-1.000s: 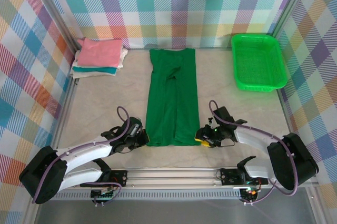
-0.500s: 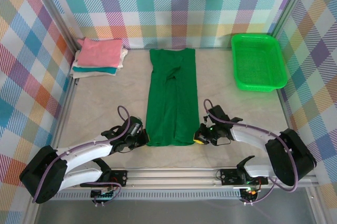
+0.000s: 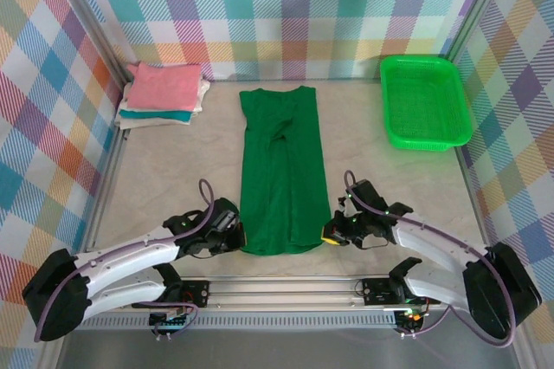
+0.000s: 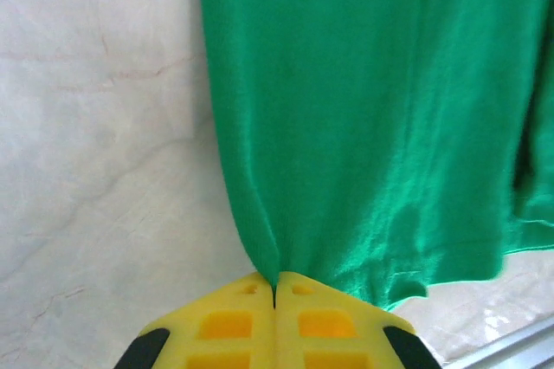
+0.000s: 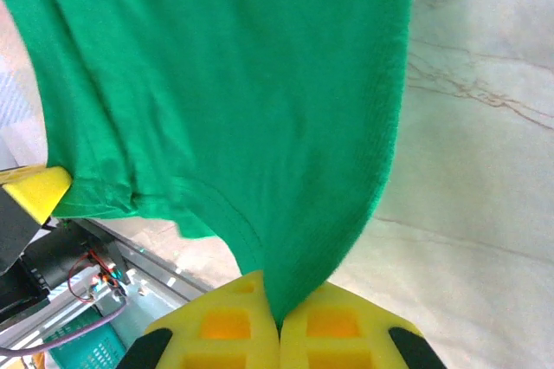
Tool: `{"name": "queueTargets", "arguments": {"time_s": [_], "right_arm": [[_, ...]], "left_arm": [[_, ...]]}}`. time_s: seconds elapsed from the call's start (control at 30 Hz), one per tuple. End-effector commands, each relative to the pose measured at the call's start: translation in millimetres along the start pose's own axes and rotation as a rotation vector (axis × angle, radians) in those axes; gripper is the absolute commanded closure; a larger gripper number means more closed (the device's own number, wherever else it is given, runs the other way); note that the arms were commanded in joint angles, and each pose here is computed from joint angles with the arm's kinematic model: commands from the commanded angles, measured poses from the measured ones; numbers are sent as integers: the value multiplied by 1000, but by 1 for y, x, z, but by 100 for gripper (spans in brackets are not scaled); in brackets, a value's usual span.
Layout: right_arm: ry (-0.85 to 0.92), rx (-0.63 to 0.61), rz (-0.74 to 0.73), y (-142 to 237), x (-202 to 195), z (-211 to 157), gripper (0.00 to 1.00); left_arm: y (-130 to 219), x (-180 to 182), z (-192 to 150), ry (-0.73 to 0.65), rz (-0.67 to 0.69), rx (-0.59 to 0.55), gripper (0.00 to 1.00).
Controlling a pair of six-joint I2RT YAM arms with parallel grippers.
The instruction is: Fold and stack the t-shirts
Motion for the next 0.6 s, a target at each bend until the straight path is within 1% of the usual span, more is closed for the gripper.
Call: {"name": "queueTargets", "arguments": {"time_s": [0.0, 0.13, 0.23, 0.3, 0.4, 0.57], "right_arm": [[17, -54, -1, 16, 21, 21, 100], [32, -124, 0, 26, 33, 59, 100], [49, -158, 2, 33, 40, 92, 100], [64, -198, 7, 38, 45, 115, 100], [98, -224, -16, 43, 50, 151, 100], [135, -261, -24, 43, 52, 202, 100]], "left_arm": [[23, -21, 19, 26, -24, -50, 100], [34, -41, 52, 43, -55, -92, 100], [33, -50, 84, 74, -76, -103, 100], [30, -56, 106, 83, -65, -118, 100], [27, -63, 141, 85, -58, -149, 100], [14, -81, 189, 22, -34, -167, 100]]}}
Point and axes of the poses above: each hand's point on the last joint's axis, 136 mm out from that joint toward the fingers, its own y axis back along the fingers, its own x axis along the line the jaws close on, z = x × y, the point moved 8 cm from there along y, back along the fingers, and after that the axes turned 14 degrees about y, right-handed, at the moved point
